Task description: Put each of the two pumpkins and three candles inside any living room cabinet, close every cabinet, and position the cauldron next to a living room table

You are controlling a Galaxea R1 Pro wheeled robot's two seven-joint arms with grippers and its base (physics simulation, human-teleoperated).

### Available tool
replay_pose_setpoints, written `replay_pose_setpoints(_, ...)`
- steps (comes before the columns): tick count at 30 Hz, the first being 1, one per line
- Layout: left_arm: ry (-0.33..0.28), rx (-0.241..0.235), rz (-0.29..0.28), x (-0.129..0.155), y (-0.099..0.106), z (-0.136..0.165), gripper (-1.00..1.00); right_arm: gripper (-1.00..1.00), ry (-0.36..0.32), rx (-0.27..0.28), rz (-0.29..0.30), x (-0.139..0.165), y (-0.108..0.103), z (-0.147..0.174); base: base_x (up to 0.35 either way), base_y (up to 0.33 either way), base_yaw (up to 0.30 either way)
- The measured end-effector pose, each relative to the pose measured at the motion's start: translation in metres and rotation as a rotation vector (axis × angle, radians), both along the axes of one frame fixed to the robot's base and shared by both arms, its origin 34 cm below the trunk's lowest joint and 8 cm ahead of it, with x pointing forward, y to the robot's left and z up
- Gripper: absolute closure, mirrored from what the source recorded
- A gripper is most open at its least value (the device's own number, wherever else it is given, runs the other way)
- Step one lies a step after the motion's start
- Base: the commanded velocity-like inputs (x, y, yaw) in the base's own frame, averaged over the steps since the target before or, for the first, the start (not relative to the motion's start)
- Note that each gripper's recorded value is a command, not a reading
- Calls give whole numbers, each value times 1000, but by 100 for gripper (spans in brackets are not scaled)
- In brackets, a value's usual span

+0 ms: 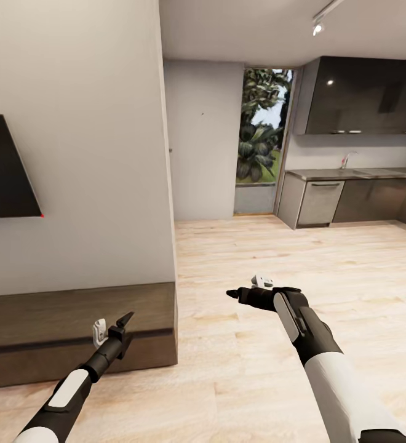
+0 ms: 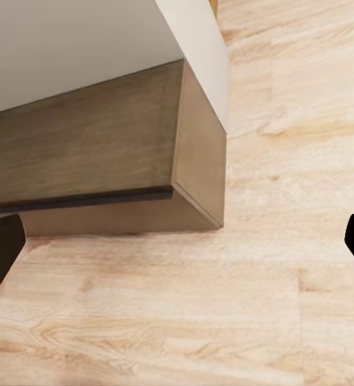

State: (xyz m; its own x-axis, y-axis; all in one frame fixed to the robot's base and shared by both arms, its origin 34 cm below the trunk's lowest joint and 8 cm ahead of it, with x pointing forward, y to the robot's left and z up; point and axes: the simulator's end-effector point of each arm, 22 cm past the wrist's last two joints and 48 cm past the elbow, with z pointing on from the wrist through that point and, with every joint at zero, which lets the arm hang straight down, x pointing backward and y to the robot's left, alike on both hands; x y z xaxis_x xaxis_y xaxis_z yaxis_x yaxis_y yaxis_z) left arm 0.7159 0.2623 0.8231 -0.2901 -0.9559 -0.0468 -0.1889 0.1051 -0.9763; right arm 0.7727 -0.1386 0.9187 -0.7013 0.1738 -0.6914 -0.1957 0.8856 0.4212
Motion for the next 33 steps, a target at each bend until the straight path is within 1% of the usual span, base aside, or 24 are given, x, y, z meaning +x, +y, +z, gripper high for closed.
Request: replay_pose_setpoints(33, 0, 0, 0, 1, 0, -50, -100, -100, 0, 2, 0, 0, 0, -51, 0, 0, 0)
